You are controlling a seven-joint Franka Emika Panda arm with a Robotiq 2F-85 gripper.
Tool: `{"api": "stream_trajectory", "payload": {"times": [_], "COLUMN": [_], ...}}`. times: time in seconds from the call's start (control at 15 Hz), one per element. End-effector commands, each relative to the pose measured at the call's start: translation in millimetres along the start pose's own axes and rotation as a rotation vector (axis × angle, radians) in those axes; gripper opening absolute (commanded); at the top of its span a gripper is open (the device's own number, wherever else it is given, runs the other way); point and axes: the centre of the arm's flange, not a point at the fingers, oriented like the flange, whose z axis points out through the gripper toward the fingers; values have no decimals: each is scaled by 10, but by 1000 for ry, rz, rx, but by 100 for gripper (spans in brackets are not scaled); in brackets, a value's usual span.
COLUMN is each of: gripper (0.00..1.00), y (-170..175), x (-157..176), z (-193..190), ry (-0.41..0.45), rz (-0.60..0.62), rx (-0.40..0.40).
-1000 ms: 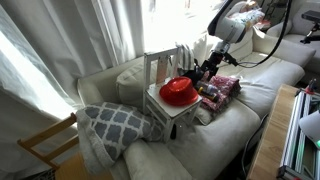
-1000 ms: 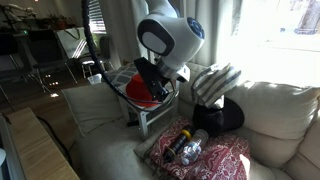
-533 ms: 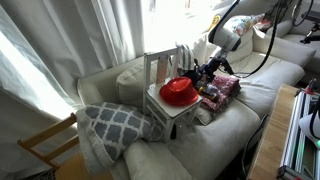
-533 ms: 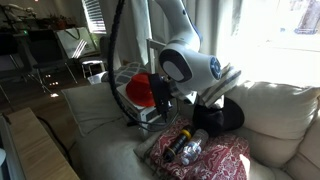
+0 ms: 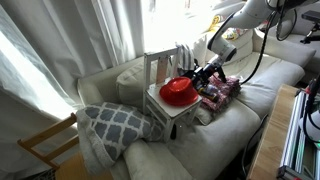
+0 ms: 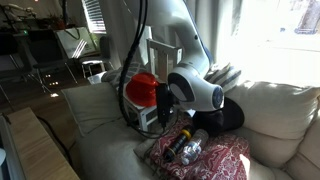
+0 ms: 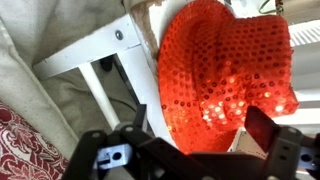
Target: Pick up the red hat and turn it upside down on the chair, pick up the striped towel and put it in the red hat
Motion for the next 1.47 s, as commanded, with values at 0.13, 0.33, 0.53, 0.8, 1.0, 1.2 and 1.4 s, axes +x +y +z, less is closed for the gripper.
{"api": "stream_trajectory", "payload": {"times": [0.13, 0.33, 0.53, 0.8, 1.0, 1.2, 1.4], "gripper": [100, 100, 100, 100, 100, 100, 80], "y": [50, 151, 212, 312, 364, 395, 442], "x": [56, 118, 102, 66, 58, 63, 79], "z": [52, 33, 19, 55, 109, 147, 136], "ry": [13, 24, -22, -63, -76, -81, -75], "rz": [22, 37, 54, 55, 52, 51, 54], "rx": [14, 48, 103, 140, 160, 166, 167]}}
